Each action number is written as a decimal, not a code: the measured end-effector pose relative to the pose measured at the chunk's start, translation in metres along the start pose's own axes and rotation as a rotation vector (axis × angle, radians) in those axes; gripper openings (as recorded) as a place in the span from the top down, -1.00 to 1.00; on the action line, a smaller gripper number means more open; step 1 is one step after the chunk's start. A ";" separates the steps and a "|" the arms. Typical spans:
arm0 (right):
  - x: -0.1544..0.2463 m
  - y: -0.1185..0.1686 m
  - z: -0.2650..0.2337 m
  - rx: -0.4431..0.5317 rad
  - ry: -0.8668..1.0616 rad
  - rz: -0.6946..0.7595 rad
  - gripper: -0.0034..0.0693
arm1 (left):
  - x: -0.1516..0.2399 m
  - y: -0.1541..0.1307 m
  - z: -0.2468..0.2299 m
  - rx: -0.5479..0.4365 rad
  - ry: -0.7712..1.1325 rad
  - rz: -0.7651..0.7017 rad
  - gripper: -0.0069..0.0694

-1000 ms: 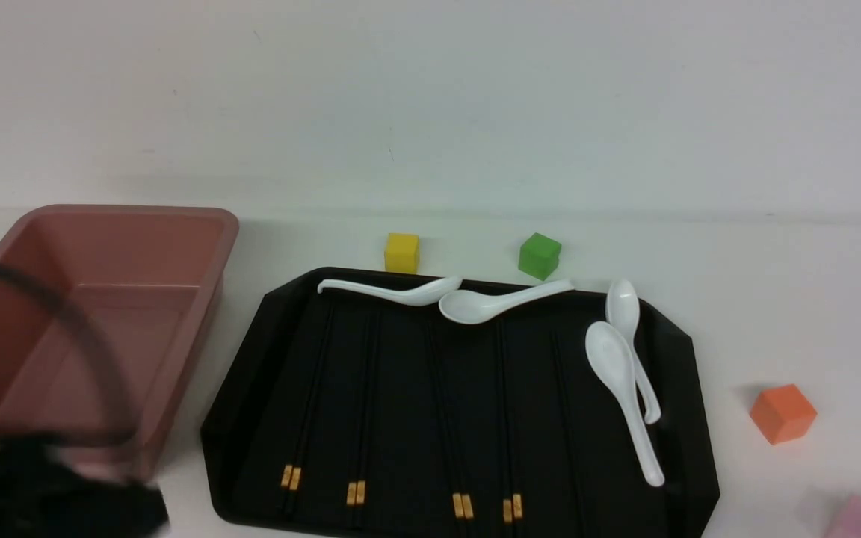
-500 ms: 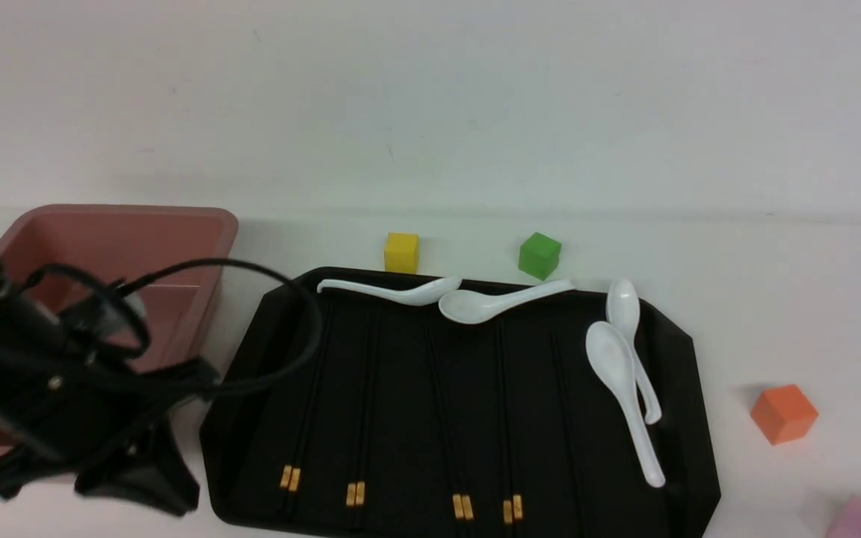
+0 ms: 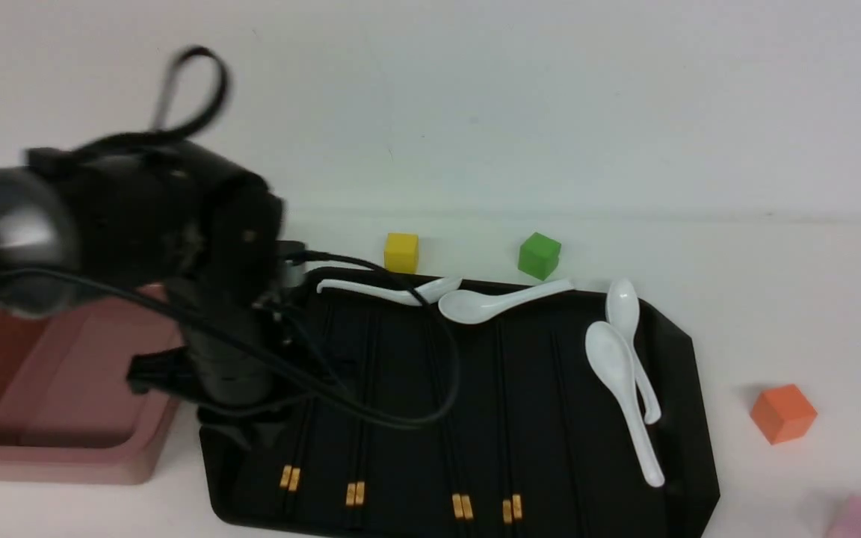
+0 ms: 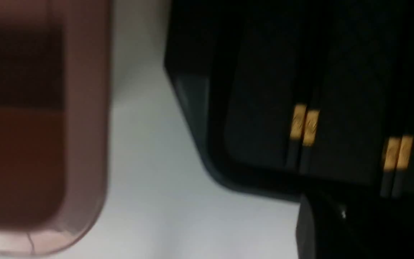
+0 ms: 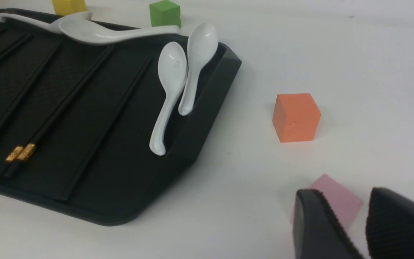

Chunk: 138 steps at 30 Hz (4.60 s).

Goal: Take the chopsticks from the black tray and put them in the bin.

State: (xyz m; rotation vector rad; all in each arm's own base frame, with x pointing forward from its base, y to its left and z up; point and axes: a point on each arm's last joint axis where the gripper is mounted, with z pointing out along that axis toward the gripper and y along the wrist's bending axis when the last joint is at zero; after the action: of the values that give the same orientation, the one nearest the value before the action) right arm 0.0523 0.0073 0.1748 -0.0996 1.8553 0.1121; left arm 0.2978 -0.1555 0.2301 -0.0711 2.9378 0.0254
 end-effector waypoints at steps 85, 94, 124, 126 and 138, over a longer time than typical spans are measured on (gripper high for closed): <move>0.000 0.000 0.000 0.000 0.000 0.000 0.25 | -0.035 0.201 -0.050 -0.026 -0.164 -0.458 0.52; 0.000 0.000 0.000 0.000 0.000 0.000 0.25 | -0.052 0.209 0.020 -0.025 -0.075 -0.365 0.52; 0.000 0.000 0.000 0.000 0.000 0.000 0.25 | -0.039 0.199 -0.074 0.071 -0.278 -0.313 0.85; 0.000 0.000 0.000 0.000 0.000 0.000 0.25 | -0.027 0.195 -0.094 0.104 -0.299 -0.291 0.85; 0.000 0.000 0.000 0.000 0.000 0.000 0.25 | 0.105 0.156 -0.155 0.356 -0.569 -0.128 0.85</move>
State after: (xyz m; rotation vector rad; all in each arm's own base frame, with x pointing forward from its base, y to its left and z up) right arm 0.0523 0.0073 0.1748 -0.0996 1.8553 0.1121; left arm 0.1560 -0.0082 0.3626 -0.1663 2.3235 -0.4218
